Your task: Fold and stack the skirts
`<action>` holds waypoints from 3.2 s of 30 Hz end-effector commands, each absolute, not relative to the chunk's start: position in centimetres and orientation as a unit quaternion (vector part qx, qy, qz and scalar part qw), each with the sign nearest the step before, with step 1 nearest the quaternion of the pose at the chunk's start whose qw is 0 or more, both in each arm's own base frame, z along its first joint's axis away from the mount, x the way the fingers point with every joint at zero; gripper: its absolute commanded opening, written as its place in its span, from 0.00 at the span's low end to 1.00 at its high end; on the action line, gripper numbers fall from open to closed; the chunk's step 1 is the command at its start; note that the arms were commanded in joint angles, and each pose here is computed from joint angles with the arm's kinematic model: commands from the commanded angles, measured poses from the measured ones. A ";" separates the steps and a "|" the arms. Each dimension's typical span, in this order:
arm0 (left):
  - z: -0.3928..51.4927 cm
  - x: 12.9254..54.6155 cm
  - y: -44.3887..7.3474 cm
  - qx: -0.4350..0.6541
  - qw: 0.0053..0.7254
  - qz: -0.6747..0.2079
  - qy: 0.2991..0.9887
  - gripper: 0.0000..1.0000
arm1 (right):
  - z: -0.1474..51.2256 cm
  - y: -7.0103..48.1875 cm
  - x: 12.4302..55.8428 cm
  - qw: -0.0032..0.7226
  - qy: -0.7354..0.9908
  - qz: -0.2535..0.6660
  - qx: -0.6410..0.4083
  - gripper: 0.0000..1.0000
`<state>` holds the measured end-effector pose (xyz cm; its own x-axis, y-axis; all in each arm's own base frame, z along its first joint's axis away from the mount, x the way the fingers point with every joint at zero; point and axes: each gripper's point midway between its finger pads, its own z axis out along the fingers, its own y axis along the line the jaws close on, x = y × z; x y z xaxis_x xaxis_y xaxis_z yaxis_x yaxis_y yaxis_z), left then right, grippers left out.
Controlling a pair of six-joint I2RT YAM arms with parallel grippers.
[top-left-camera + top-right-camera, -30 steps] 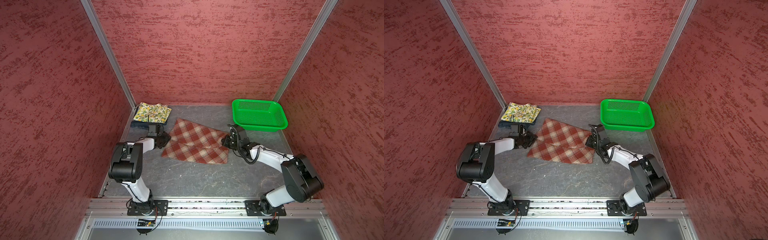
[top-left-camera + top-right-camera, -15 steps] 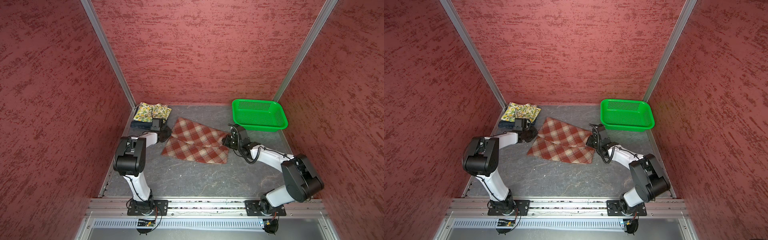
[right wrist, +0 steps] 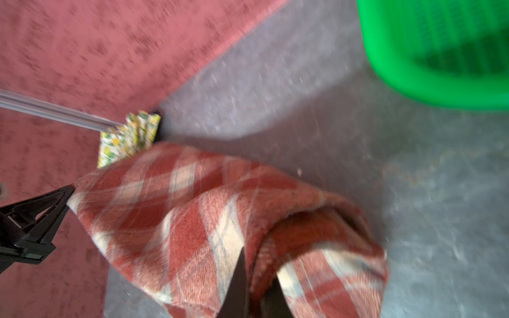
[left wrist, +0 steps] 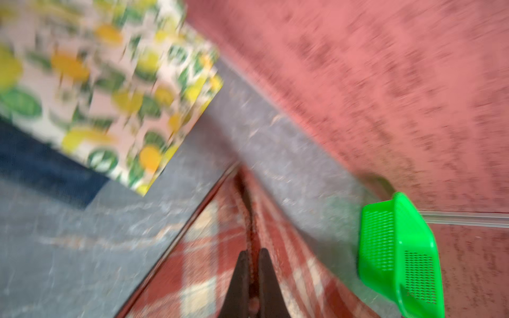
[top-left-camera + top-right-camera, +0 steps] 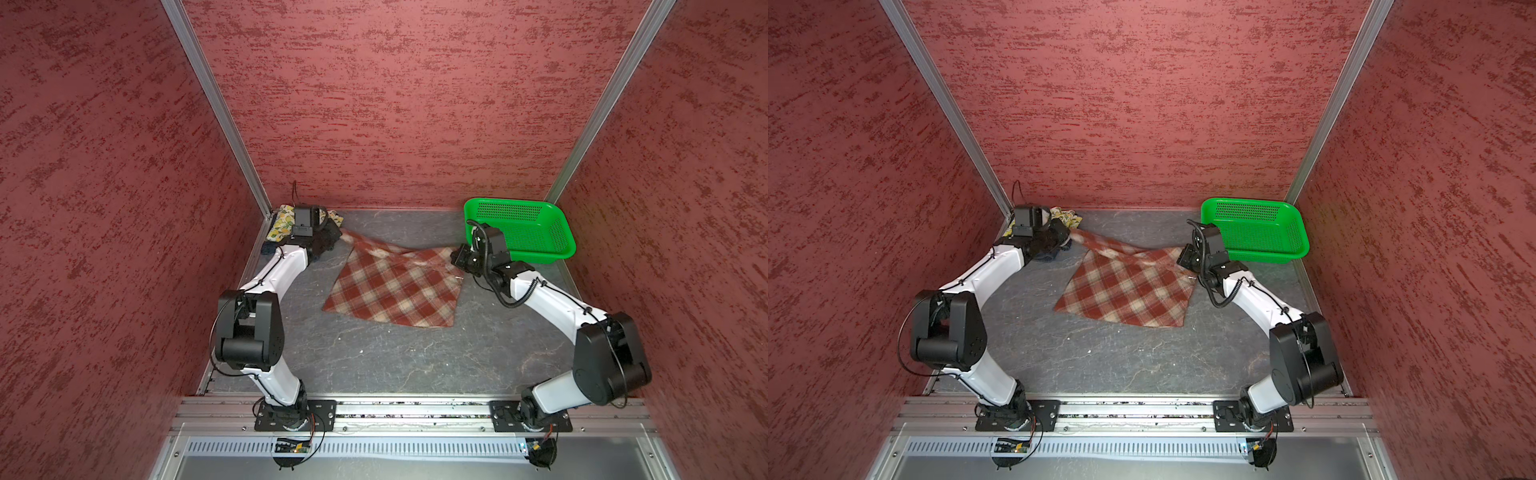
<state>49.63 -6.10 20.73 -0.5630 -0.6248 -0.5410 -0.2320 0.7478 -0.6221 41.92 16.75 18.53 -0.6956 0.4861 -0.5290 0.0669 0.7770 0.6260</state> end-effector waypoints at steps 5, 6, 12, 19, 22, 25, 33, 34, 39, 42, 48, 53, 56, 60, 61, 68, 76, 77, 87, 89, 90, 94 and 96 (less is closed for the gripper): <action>24.1 48.1 -5.3 -0.228 0.404 -0.234 0.854 0.00 | 20.1 16.3 41.1 0.339 0.875 0.299 0.170 0.00; 24.0 47.5 -5.2 -0.229 0.402 -0.232 0.856 0.00 | 20.1 16.3 40.6 0.337 0.875 0.303 0.170 0.01; 20.7 41.4 -5.1 -0.245 0.380 -0.231 0.862 0.00 | 17.8 15.5 35.7 0.304 0.877 0.318 0.193 0.02; 11.6 34.8 -3.9 -0.277 0.314 -0.190 0.888 0.00 | 8.2 15.6 29.8 0.221 0.905 0.293 0.213 0.04; 8.3 33.5 -3.6 -0.291 0.285 -0.177 0.896 0.00 | 4.4 15.8 28.3 0.181 0.923 0.265 0.211 0.04; 6.3 33.0 -3.3 -0.297 0.266 -0.161 0.903 0.00 | 2.5 16.1 27.9 0.162 0.932 0.250 0.207 0.04; 4.2 32.6 -2.8 -0.302 0.238 -0.140 0.912 0.00 | 1.1 16.3 30.3 0.165 0.946 0.208 0.187 0.06; 4.1 32.3 -2.7 -0.302 0.235 -0.137 0.913 0.00 | 1.1 16.5 31.0 0.169 0.946 0.206 0.183 0.07; 3.5 31.1 -2.4 -0.316 0.228 -0.141 0.910 0.00 | 1.1 17.1 35.3 0.184 0.953 0.179 0.158 0.08; 3.1 30.4 -2.8 -0.322 0.218 -0.150 0.909 0.00 | 1.8 17.5 38.2 0.195 0.952 0.183 0.146 0.08; 2.9 29.3 -3.8 -0.326 0.210 -0.165 0.907 0.00 | 3.3 17.3 42.3 0.213 0.950 0.188 0.131 0.18; 2.6 29.3 -4.1 -0.329 0.210 -0.165 0.906 0.00 | 4.4 17.6 42.6 0.217 0.947 0.198 0.128 0.45; 2.7 29.7 -4.3 -0.327 0.212 -0.167 0.905 0.00 | 4.7 17.5 41.9 0.214 0.945 0.207 0.135 0.48; 2.8 30.1 -4.5 -0.325 0.212 -0.168 0.906 0.00 | 4.6 17.3 41.1 0.208 0.940 0.223 0.153 0.45; 2.8 30.2 -4.6 -0.323 0.214 -0.169 0.906 0.00 | 4.7 17.3 41.1 0.210 0.937 0.229 0.158 0.42; 3.7 30.8 -4.9 -0.315 0.221 -0.170 0.907 0.00 | 5.9 17.2 42.1 0.233 0.927 0.242 0.170 0.21; 6.4 32.8 -4.3 -0.305 0.248 -0.162 0.905 0.00 | 8.1 17.1 43.7 0.258 0.923 0.234 0.162 0.05; 7.0 33.2 -4.1 -0.303 0.255 -0.163 0.904 0.00 | 8.8 17.1 44.0 0.263 0.922 0.235 0.161 0.05; 11.3 36.2 -1.3 -0.304 0.301 -0.153 0.891 0.00 | 14.0 17.9 44.9 0.293 0.908 0.260 0.151 0.05; 11.0 35.9 -0.9 -0.309 0.303 -0.150 0.889 0.00 | 13.5 17.9 44.2 0.285 0.908 0.264 0.153 0.05; 10.6 35.6 -0.8 -0.310 0.299 -0.149 0.890 0.00 | 13.1 17.9 43.8 0.280 0.909 0.265 0.156 0.05; 8.3 34.2 -0.6 -0.319 0.280 -0.145 0.894 0.00 | 10.2 18.0 41.5 0.253 0.914 0.270 0.166 0.05; 7.1 33.5 -0.4 -0.324 0.269 -0.140 0.896 0.00 | 8.5 18.1 40.6 0.236 0.918 0.270 0.170 0.05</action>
